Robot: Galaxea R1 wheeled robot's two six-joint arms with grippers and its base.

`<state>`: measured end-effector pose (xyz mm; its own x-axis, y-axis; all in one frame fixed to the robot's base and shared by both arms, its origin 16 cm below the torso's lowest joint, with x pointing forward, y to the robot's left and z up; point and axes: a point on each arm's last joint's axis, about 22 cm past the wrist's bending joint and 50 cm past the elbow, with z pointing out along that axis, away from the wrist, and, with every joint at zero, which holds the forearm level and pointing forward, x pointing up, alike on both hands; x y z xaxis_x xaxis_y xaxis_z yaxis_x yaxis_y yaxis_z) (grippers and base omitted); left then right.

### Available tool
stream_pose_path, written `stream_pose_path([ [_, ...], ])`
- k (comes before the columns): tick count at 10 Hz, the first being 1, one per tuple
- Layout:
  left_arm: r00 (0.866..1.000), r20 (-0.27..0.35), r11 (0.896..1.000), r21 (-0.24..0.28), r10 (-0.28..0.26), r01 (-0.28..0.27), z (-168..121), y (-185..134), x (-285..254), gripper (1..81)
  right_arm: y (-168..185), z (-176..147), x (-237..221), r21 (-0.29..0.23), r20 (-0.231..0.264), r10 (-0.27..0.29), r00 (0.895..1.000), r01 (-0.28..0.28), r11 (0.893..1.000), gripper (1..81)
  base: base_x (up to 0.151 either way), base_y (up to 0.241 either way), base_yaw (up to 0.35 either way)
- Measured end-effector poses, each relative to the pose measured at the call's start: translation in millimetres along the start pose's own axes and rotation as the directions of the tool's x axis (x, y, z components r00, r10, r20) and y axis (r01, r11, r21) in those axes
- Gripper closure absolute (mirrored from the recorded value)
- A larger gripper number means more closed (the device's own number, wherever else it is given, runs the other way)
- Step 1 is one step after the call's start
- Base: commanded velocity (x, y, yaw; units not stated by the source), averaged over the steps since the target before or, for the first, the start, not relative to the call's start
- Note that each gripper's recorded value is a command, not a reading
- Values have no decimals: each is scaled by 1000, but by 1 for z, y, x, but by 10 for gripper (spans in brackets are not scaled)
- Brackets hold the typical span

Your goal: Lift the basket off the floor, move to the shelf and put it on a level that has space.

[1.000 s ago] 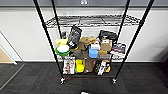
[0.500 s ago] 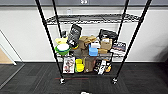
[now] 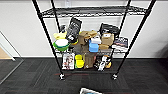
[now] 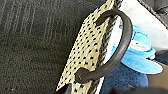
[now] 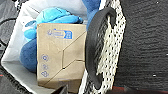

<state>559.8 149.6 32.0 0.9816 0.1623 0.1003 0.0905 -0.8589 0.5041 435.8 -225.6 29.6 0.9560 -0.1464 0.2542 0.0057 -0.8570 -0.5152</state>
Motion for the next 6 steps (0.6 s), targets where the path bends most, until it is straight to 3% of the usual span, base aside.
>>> stream_pose_path([
  [3,995,-104,1000,-17,8,-10,-1,4,26,10,-7,3,16,12,-16,9,1000,-9,1000,10,0,0,0],
  [6,989,-143,999,11,40,-39,6,5,40,10,-30,15,31,44,-25,4,1000,-3,999,10,0,0,0],
])
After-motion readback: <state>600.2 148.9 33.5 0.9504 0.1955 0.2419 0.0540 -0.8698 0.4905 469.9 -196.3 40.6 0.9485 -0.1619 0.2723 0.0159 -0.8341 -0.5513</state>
